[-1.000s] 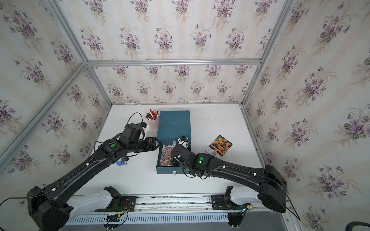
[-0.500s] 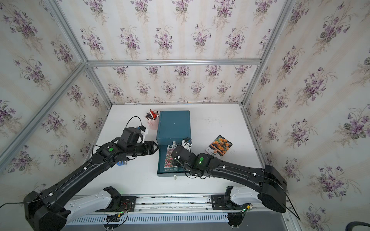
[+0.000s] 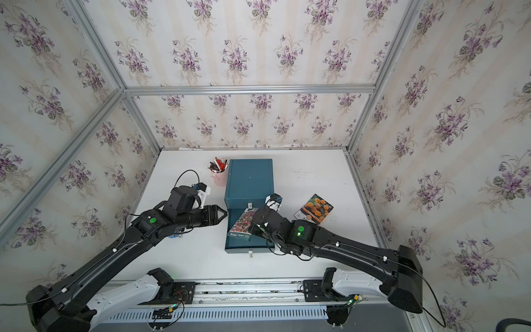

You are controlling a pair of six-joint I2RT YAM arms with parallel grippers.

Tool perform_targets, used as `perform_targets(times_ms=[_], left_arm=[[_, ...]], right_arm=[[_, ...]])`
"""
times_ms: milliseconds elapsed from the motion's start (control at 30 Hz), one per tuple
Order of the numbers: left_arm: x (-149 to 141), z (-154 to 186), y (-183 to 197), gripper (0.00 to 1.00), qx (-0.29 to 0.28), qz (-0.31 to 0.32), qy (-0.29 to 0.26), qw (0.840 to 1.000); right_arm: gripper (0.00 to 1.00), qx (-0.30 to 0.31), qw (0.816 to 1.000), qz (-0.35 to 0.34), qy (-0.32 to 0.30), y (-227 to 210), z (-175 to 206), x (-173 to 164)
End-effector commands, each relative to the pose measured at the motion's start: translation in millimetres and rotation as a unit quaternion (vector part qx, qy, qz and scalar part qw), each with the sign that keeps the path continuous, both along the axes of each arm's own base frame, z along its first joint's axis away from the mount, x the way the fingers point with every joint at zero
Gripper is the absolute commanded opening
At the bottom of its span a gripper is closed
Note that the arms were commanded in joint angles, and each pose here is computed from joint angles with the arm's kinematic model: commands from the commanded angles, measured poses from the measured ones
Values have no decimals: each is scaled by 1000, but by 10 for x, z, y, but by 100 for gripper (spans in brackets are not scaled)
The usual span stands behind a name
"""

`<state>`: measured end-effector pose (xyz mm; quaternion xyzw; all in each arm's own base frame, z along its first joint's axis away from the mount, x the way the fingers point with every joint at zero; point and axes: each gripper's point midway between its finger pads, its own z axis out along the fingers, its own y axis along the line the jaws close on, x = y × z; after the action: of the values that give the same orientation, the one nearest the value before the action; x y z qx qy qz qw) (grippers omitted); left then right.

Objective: Take the seed bags out of the drawer
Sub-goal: Pick up the seed packet from the drawer, then place the seed packet at the center of the board.

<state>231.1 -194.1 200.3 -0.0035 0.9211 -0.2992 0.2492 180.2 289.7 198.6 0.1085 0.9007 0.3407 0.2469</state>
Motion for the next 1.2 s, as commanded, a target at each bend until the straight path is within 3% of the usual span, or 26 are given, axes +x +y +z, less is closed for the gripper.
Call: perform_targets(times_ms=[0,233,500,700,900,1167], left_arm=[[78,112,-6,68,-1,4,-21,1000],[162,303,57,72,13,19,-44,999],[288,500,109,75,23,40,-69,997],[365,531,64,77,29,34,-69,997],[440,524,29,78,28,35,-67,997],[469,532,11,78,33,29,-64,997]], right_arm=[[0,12,1000,4,12,-46,34,-69],[0,43,996,72,-13,-59,318,-271],[0,-8,983,153,-99,-292,729,-434],[0,-62,981,56,-173,-841,1240,-191],[0,-196,962,-99,-162,-1498,1246,178],[0,-238,949,-178,-107,-2096,971,596]])
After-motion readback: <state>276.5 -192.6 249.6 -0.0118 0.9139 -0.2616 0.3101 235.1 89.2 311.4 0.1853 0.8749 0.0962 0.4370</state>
